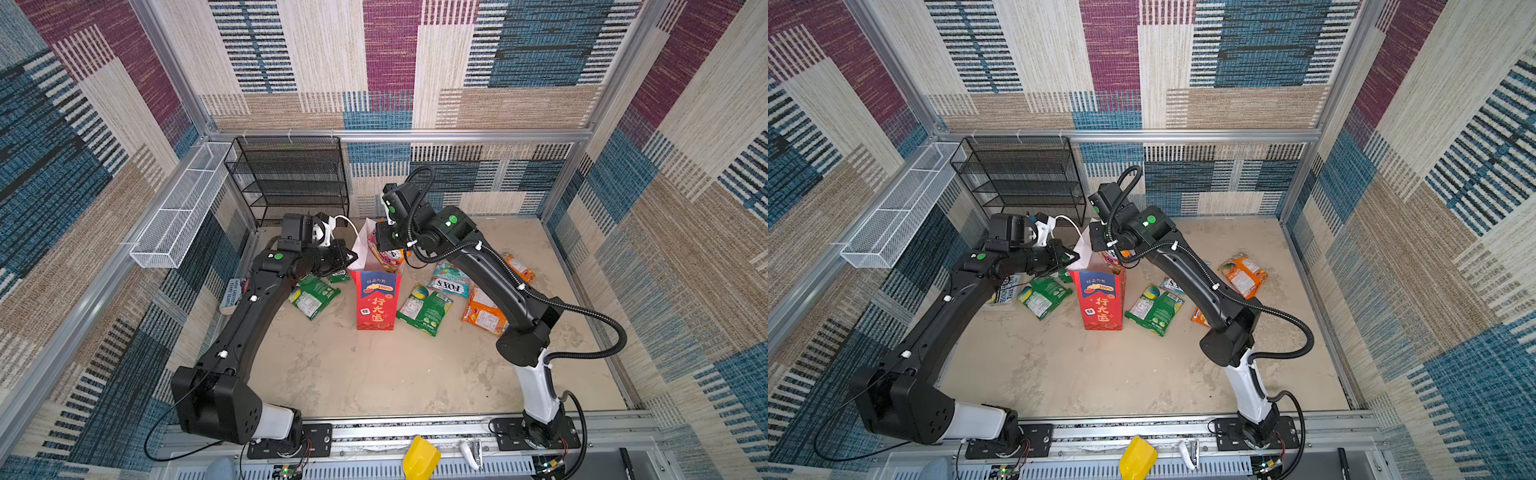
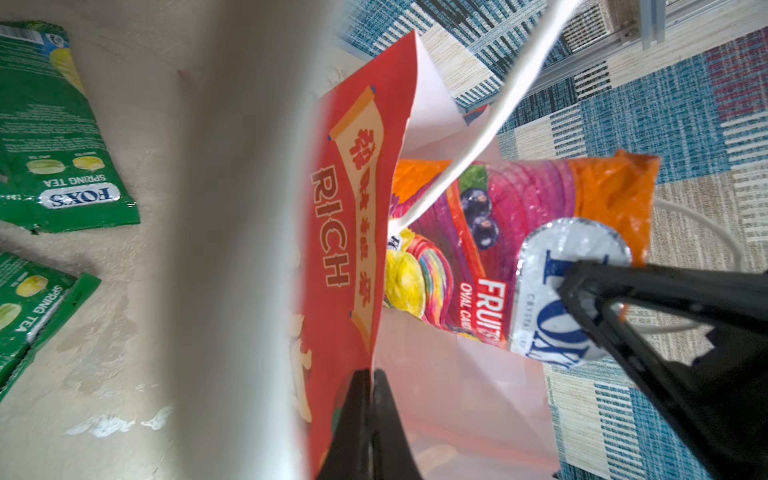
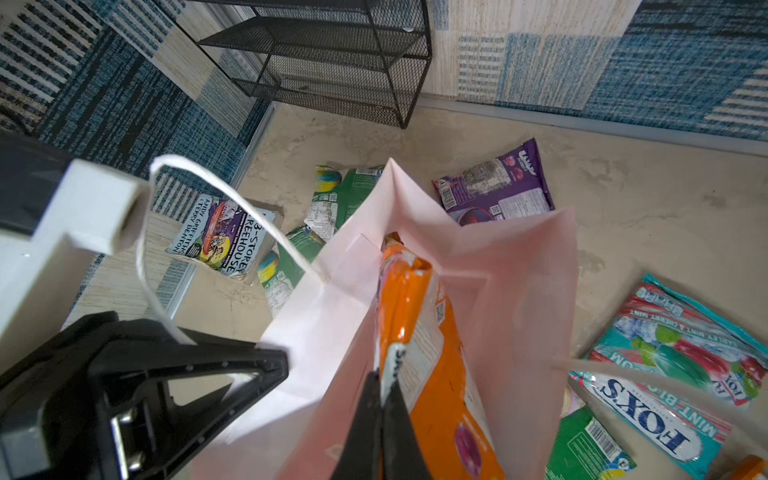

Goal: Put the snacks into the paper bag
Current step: 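Lower the pink FOX'S packet into the bag and open the right gripper, then withdraw the right gripper from the bag toward the orange snack bags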

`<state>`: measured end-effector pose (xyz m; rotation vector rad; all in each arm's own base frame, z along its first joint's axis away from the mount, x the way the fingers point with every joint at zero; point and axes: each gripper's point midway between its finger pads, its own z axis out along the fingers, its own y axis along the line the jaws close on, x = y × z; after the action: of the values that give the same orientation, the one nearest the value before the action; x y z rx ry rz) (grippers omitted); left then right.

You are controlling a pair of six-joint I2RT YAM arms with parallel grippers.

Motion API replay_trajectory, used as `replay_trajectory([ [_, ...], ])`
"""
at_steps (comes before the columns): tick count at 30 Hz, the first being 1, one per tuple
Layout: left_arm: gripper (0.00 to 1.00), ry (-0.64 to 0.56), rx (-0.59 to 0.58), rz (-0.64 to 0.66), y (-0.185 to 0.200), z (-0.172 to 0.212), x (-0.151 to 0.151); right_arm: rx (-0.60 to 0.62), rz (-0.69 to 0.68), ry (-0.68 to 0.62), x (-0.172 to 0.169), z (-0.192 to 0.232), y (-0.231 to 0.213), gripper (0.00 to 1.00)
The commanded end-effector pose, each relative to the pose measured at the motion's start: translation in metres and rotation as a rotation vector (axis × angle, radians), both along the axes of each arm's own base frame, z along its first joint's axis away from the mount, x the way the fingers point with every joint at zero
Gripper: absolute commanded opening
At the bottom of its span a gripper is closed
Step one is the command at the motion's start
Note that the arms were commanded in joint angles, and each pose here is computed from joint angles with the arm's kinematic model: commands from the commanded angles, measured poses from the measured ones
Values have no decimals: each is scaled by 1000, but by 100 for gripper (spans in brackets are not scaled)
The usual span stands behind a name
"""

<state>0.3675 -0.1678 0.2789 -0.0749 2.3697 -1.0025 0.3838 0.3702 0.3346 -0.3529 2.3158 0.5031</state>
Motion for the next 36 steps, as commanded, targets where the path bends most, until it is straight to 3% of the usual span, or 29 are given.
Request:
replay_trajectory([
  [1,0,-28,-12,-62,-10,6,-4,20,43,-26,-4,11,3,0],
  [16,0,-48,74,-71,-22,-2,-11,-8,-28,-63,22,-13,11,8],
  [21,0,-45,94,-51,-18,-5,-10,9,-10,-61,22,-13,17,32],
  [28,0,-1,157,-2,-8,-19,-6,148,29,-129,8,40,19,46],
  [33,0,48,194,21,-2,-31,-4,244,30,-195,-3,74,4,83],
  [36,0,50,206,27,0,-31,-4,321,26,-167,-7,85,-18,89],
])
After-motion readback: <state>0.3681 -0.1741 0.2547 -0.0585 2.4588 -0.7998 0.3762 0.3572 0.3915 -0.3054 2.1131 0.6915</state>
